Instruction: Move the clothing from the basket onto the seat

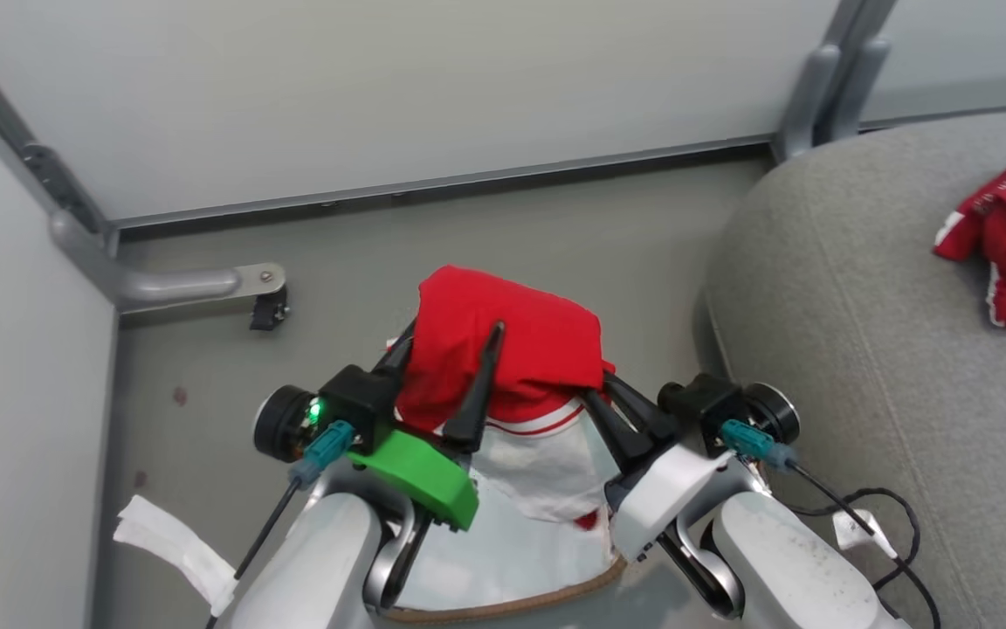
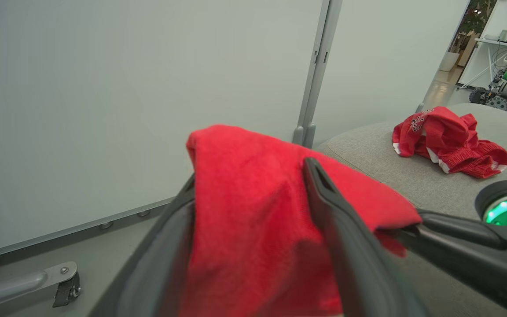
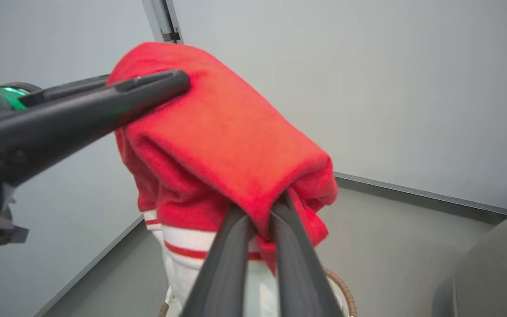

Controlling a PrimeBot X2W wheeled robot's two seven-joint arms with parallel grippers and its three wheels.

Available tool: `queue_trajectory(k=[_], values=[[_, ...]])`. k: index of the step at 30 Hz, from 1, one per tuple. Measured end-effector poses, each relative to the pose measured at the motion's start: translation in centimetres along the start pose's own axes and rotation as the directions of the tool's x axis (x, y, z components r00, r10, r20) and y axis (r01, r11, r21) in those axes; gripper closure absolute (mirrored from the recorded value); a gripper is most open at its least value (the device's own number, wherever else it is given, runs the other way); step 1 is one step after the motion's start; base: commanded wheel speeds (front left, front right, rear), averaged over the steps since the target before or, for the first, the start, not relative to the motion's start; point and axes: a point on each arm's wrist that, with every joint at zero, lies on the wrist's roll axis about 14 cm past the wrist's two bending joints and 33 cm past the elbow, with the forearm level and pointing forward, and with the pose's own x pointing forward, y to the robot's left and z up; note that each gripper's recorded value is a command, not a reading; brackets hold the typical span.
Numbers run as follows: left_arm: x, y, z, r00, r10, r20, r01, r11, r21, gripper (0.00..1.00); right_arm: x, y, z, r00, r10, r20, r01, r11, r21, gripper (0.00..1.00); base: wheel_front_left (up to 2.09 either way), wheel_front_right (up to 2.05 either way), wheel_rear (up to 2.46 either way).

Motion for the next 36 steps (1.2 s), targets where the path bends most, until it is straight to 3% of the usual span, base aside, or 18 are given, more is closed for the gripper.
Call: queue_trajectory(k=[10, 18, 25, 31, 36], values=[[2.2, -1.6, -2.2, 0.996, -0.074, -0.043, 0.074, 0.997, 0.000, 0.00, -4.8, -5.5, 2.1, 0.974, -0.215, 0.073, 0.215, 0.977, 0.003, 1.00, 0.00, 0.00, 0.00], [4.6, -5.7, -4.1, 0.975, -0.209, -0.075, 0.207, 0.978, -0.025, 0.00, -9.9, -9.8, 3.2, 0.910, -0.400, 0.107, 0.402, 0.916, 0.009, 1.00, 0.00, 0.00, 0.00], [6.0, -10.6, -5.8, 0.931, -0.350, -0.099, 0.346, 0.936, -0.057, 0.00, -15.4, -13.3, 4.6, 0.814, -0.563, 0.143, 0.569, 0.823, 0.004, 1.00, 0.00, 0.00, 0.00], [6.4, -14.5, -6.9, 0.882, -0.458, -0.108, 0.449, 0.888, -0.097, 0.00, -20.3, -17.0, 7.5, 0.692, -0.687, 0.224, 0.712, 0.700, -0.055, 1.00, 0.00, 0.00, 0.00], [6.7, -15.1, -7.9, 0.864, -0.489, -0.120, 0.476, 0.871, -0.120, 0.00, -21.2, -19.7, 11.7, 0.668, -0.678, 0.307, 0.743, 0.633, -0.219, 1.00, 0.00, 0.00, 0.00]])
